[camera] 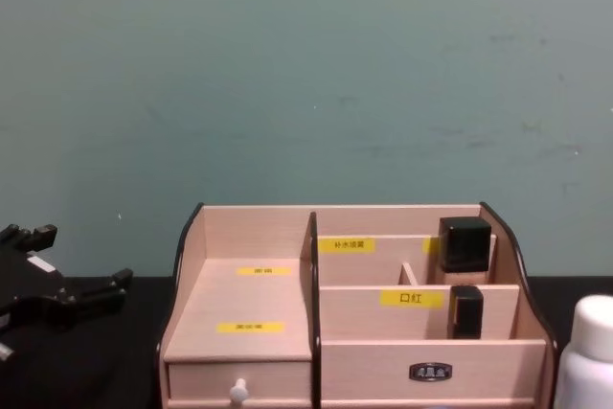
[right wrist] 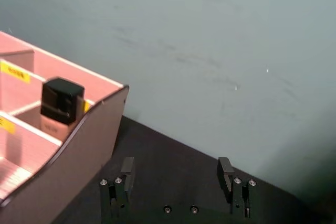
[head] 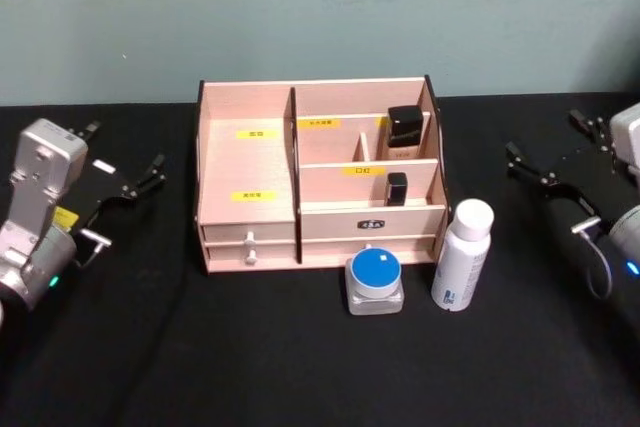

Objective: Pick up the facial cleanser and watermelon frost from the table and place them into the tiered storage box.

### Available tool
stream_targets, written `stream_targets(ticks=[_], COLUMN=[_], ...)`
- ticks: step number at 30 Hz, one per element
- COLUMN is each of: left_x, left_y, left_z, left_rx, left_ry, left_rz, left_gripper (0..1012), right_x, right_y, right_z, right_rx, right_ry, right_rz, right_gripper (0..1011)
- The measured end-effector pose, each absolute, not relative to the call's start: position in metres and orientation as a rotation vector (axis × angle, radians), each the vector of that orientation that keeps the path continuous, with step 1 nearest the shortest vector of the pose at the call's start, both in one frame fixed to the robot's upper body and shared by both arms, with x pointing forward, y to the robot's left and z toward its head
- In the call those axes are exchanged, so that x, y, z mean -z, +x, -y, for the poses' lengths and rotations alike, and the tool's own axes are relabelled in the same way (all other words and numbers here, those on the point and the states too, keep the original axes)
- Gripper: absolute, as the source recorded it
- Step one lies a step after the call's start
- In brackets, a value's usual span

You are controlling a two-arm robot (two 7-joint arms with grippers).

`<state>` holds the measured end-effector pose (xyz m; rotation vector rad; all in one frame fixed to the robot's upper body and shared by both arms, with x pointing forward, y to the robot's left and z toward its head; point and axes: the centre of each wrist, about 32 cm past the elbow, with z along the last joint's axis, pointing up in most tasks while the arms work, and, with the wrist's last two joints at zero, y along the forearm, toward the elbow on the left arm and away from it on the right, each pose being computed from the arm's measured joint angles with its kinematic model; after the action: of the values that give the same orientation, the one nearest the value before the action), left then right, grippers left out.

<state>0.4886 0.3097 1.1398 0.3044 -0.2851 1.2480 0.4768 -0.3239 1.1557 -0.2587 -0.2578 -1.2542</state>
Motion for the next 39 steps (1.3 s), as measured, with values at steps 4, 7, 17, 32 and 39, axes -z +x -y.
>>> stream_targets(ticks=[4,7,17,32,39], left_x=[-1.140,-1.140,-1.140,-1.140,-1.140], left_y=[0.489,0.489,0.489,0.489,0.489], left_z=[-0.310,-0.310,-0.310,-0.310,-0.310], left_rx=[-1.248,-1.248,-1.248,-1.248,-1.248], left_ry=[0.304,0.304,0.304,0.304,0.304], left_rz=[0.285,0.285,0.285,0.285,0.285], left_gripper=[1001,1001,1001,1001,1001], right_x=[-1.165,-1.173,-1.194,-1.199,-1.191], right_y=[0.467,0.457,0.415,0.357,0.345], right_z=[0.325,0.326,0.326,0.324,0.323], right_rx=[1.235,1.215,1.130,1.009,0.981], right_ry=[-0.229,-0.199,-0.136,-0.076,-0.089], right_rz=[0.261,0.254,0.242,0.129,0.083], right_gripper=[1000,1000,1000,1000,1000])
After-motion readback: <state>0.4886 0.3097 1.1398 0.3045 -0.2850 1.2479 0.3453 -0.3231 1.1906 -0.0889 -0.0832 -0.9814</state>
